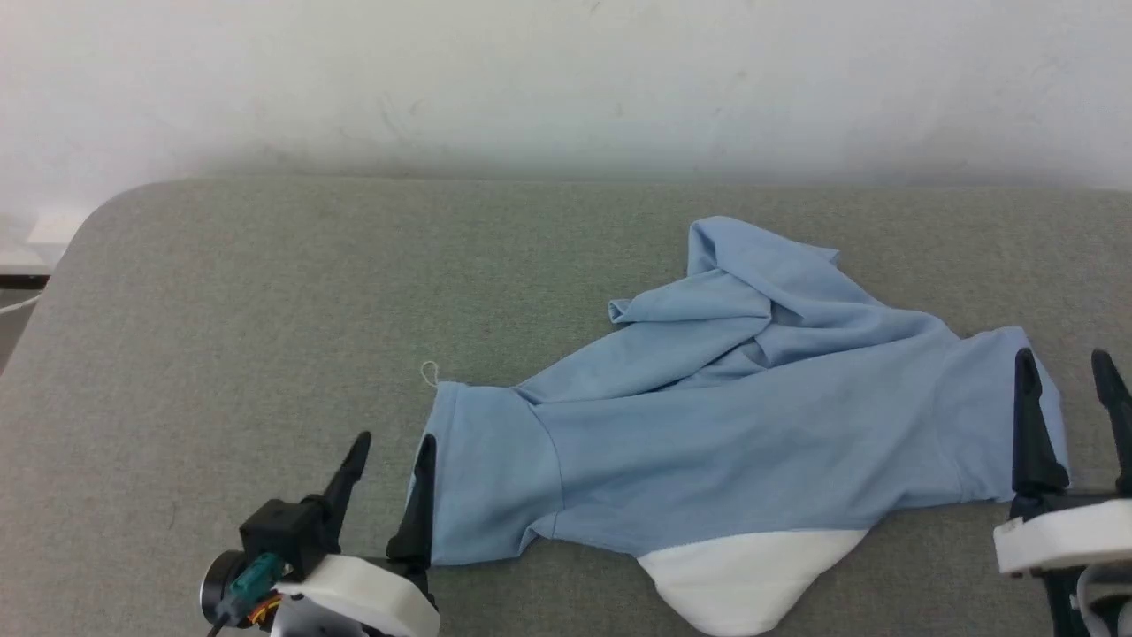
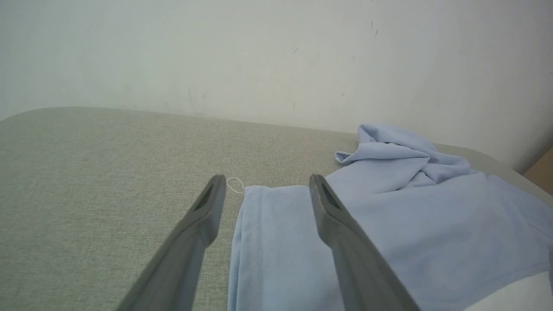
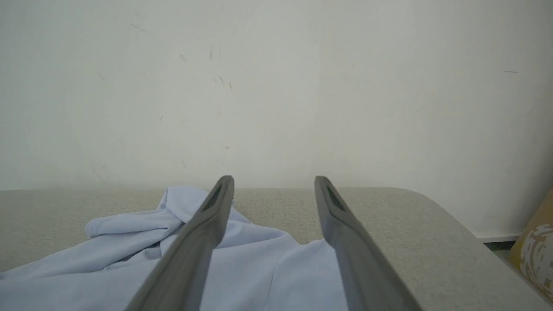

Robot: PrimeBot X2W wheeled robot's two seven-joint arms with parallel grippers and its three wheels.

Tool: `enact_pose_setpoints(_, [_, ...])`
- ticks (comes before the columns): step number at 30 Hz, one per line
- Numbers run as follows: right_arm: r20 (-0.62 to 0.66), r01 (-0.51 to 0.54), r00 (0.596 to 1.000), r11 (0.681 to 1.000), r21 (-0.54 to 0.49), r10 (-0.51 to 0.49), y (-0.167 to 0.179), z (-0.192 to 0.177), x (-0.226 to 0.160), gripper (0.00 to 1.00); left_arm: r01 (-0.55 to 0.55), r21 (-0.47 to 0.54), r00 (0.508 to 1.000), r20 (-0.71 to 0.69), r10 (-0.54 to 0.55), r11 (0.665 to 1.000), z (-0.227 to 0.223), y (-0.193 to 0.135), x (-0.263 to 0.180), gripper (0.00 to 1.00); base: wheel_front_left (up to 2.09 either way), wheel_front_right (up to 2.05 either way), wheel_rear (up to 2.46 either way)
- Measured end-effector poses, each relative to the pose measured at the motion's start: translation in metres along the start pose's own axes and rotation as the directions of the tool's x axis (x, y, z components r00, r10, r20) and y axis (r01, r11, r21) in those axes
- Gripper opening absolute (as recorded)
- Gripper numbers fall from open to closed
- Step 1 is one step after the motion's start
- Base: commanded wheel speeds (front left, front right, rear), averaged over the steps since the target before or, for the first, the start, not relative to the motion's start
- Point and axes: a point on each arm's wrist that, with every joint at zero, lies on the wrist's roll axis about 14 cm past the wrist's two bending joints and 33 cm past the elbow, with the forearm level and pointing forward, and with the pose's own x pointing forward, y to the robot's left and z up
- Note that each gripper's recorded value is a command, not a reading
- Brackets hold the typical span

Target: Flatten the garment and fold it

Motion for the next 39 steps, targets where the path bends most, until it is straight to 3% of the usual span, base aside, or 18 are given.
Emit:
enact_pose_setpoints(6, [-0.003, 0.044, 0.999, 0.999, 0.029, -0.044, -0.003, 0.0, -0.015, 1.0, 0.081, 0.035, 0.951, -0.301, -0.067, 0.996, -0.042, -0.01, -0.002, 1.0, 0.0, 0.0, 0.0])
enact_pose_setpoints(8, [-0.006, 0.049, 0.999, 0.998, 0.03, -0.049, -0.004, 0.001, -0.015, 1.0, 0.065, 0.033, 0.905, -0.422, -0.045, 0.997, -0.057, -0.006, -0.005, 1.0, 0.0, 0.0, 0.0])
enact_pose_setpoints(12, [-0.026, 0.055, 0.998, 0.998, 0.022, -0.054, -0.005, -0.003, -0.016, 1.0, 0.027, 0.103, 0.758, -0.651, 0.047, 0.994, -0.084, 0.011, -0.024, 1.0, 0.0, 0.0, 0.0])
enact_pose_setpoints(16, [-0.044, 0.065, 0.997, 0.998, 0.028, -0.064, -0.006, -0.01, -0.017, 1.0, 0.029, 0.133, 0.682, -0.728, 0.077, 0.991, -0.089, 0.013, -0.031, 1.0, 0.0, 0.0, 0.0])
enact_pose_setpoints(25, [-0.085, 0.081, 0.993, 0.996, 0.034, -0.078, -0.007, -0.026, -0.015, 1.0, 0.026, 0.101, 0.617, -0.784, 0.063, 0.995, -0.104, 0.009, -0.031, 0.98, 0.0, 0.0, 0.0])
enact_pose_setpoints(26, [-0.088, 0.083, 0.993, 0.996, 0.034, -0.079, -0.008, -0.028, -0.014, 1.0, 0.021, 0.089, 0.611, -0.79, 0.057, 0.996, -0.106, 0.009, -0.03, 0.0, 0.0, 0.0, 0.0])
enact_pose_setpoints(27, [-0.092, 0.084, 0.992, 0.996, 0.034, -0.081, -0.008, -0.03, -0.013, 1.0, 0.016, 0.082, 0.607, -0.793, 0.055, 0.997, -0.108, 0.009, -0.03, 0.0, 0.0, 0.0, 0.0])
enact_pose_setpoints(29, [-0.103, 0.085, 0.991, 0.996, 0.028, -0.082, -0.008, -0.033, -0.012, 1.0, 0.007, 0.076, 0.61, -0.791, 0.057, 0.997, -0.109, 0.011, -0.027, 0.0, 0.0, 0.0, 0.0])
enact_pose_setpoints(32, [-0.147, 0.087, 0.986, 0.996, 0.026, -0.083, -0.009, -0.043, -0.013, 1.0, -0.021, 0.074, 0.659, -0.749, 0.069, 0.997, -0.104, 0.015, -0.02, 0.0, 0.0, 0.0, 0.0])
enact_pose_setpoints(37, [-0.221, 0.05, 0.974, 0.999, 0.006, -0.048, -0.006, -0.052, -0.015, 1.0, -0.133, 0.075, 0.828, -0.54, 0.152, 0.988, -0.064, 0.036, 0.007, 0.0, 0.0, 0.0, 0.0])
enact_pose_setpoints(39, [-0.25, 0.022, 0.968, 1.0, -0.014, -0.025, -0.005, -0.053, -0.015, 1.0, -0.165, 0.066, 0.874, -0.453, 0.177, 0.984, -0.047, 0.043, 0.014, 0.0, 0.0, 0.0, 0.0])
